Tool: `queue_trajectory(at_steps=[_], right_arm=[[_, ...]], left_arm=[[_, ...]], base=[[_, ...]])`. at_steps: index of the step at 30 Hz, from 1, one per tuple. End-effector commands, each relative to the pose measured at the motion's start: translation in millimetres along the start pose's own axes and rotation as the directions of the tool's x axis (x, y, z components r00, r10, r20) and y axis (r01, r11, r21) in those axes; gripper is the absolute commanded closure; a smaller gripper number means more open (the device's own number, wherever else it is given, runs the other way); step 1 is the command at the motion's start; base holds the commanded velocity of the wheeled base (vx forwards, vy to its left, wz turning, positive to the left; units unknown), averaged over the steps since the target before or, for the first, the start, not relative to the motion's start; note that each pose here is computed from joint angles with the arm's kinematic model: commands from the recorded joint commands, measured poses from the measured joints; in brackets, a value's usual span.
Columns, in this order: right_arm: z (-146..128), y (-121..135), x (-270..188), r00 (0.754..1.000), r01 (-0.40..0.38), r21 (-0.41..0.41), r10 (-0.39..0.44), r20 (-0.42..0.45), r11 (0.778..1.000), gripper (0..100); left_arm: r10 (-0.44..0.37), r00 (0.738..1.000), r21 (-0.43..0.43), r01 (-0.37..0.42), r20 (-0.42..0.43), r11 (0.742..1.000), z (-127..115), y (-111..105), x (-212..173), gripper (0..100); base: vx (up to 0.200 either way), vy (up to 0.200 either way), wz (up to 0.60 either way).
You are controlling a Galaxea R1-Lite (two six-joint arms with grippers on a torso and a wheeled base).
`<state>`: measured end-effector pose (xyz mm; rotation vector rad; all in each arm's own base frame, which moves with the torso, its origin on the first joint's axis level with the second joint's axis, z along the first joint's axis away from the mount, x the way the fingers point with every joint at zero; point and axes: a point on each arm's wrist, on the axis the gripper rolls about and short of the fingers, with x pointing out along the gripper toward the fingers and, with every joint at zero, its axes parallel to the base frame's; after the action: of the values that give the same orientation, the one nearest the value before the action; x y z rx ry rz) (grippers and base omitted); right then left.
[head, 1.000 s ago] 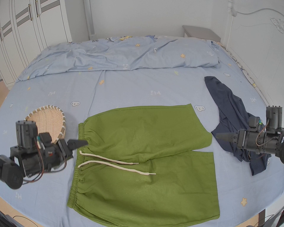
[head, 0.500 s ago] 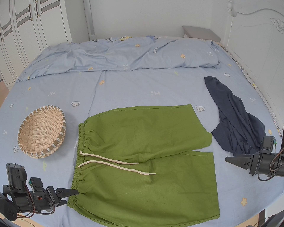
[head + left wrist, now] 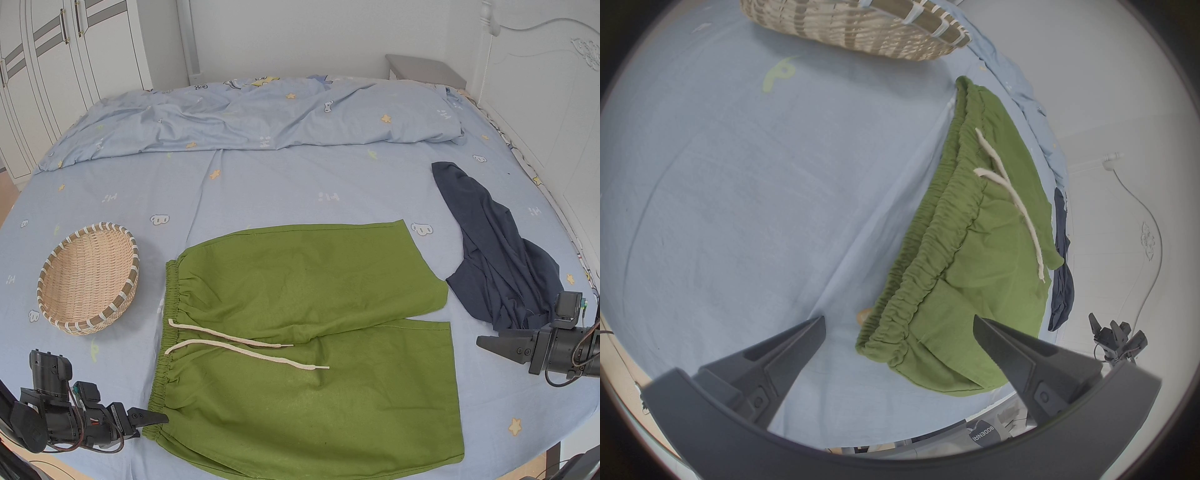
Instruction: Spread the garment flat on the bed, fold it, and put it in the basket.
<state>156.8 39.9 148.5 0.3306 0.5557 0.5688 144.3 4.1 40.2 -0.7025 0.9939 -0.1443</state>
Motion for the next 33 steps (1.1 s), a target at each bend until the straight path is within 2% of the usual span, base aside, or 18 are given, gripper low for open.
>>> queue_trajectory(at_steps=[1,7,10,14,33], right_arm=[[-1,0,1,1.0,-0.004,0.0,0.004,-0.008,1.0,0],[-1,0,1,1.0,-0.003,0.002,0.003,-0.01,1.0,0],[-2,0,2,1.0,-0.004,0.003,0.004,-0.014,1.0,0],[-4,1,2,1.0,-0.01,0.0,0.01,-0.021,1.0,0],[-4,1,2,1.0,-0.01,-0.005,0.01,-0.015,1.0,0]], left_arm=[[0.026,0.998,-0.038,-0.028,-0.058,0.999,-6,7,5,0],[-0.007,0.998,-0.031,0.005,-0.064,0.999,-6,5,5,0],[-0.078,0.995,-0.019,0.077,-0.062,0.997,-6,1,0,0],[-0.129,0.991,-0.003,0.129,-0.042,0.992,-6,-4,-7,0],[-0.119,0.99,-0.001,0.119,-0.078,0.993,-3,1,4,0]], base=[[0.0,0.0,0.0],[0.0,0.0,0.0],[0.0,0.0,0.0],[0.0,0.0,0.0],[0.0,0.0,0.0]])
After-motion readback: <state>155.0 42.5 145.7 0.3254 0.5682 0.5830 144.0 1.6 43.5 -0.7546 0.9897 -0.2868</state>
